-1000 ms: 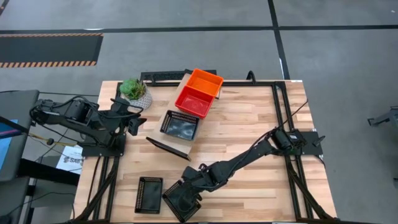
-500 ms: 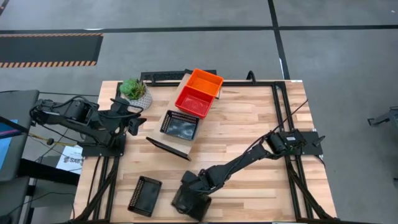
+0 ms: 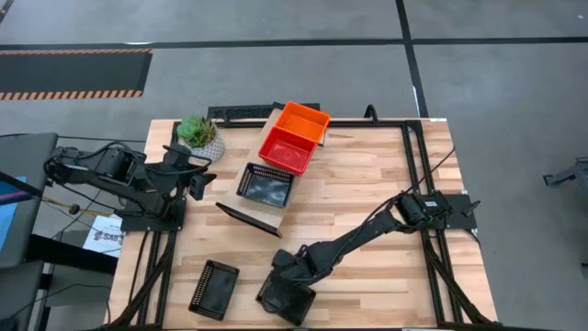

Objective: Stack baskets on shelf by color
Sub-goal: Stack the right black bin on top of the black bin on the shelf

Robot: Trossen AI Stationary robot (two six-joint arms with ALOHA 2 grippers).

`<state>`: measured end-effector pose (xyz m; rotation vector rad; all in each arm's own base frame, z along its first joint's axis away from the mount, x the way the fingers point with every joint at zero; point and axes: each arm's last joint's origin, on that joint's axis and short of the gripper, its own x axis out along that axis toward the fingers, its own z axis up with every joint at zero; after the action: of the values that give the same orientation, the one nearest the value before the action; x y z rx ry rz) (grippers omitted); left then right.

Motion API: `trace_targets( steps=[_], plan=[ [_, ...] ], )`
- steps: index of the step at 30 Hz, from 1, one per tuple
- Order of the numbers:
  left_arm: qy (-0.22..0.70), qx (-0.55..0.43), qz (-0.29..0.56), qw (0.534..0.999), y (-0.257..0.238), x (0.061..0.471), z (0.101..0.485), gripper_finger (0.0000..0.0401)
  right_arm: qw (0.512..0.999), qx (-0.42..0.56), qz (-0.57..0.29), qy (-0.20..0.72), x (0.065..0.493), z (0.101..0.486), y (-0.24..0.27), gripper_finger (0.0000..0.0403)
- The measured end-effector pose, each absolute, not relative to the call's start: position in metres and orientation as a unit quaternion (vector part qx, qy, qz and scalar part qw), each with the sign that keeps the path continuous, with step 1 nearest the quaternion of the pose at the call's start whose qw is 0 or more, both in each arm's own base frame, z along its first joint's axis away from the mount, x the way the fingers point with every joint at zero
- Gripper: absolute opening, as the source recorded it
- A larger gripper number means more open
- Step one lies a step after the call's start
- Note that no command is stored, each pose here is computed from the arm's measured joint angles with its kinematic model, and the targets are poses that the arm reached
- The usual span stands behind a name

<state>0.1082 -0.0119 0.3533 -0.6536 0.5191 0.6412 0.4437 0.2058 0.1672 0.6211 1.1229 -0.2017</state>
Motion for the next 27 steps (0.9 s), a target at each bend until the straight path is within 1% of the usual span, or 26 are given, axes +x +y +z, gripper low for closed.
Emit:
trace_targets(
  steps=[4,8,12,15,19,22,25,27],
  plan=[
    [0.248,-0.312,0.306,0.865,-0.012,0.108,0.353,0.0204,0.792,0.269,-0.108,0.538,0.435,0.188,0.191,0.0007],
    [0.248,-0.312,0.306,0.865,-0.012,0.108,0.353,0.0204,0.804,0.267,-0.096,0.522,0.426,0.228,0.177,0.0005],
    [0.249,-0.312,0.304,0.865,-0.012,0.108,0.353,0.0204,0.829,0.291,-0.068,0.472,0.409,0.29,0.155,0.0004],
    [0.251,-0.313,0.303,0.865,-0.012,0.108,0.353,0.0204,0.854,0.312,-0.055,0.413,0.39,0.344,0.124,0.0004],
    [0.254,-0.305,0.3,0.868,-0.012,0.108,0.353,0.0204,0.889,0.307,-0.079,0.331,0.365,0.396,0.071,0.0004],
    [0.256,-0.299,0.298,0.87,-0.012,0.108,0.353,0.0204,0.909,0.286,-0.105,0.285,0.354,0.418,0.029,0.0004],
    [0.256,-0.299,0.298,0.87,-0.012,0.108,0.353,0.0204,0.918,0.265,-0.132,0.262,0.353,0.423,-0.007,0.0004],
    [0.257,-0.295,0.297,0.871,-0.012,0.108,0.353,0.0204,0.925,0.254,-0.127,0.254,0.358,0.421,-0.028,0.0004]
  ],
)
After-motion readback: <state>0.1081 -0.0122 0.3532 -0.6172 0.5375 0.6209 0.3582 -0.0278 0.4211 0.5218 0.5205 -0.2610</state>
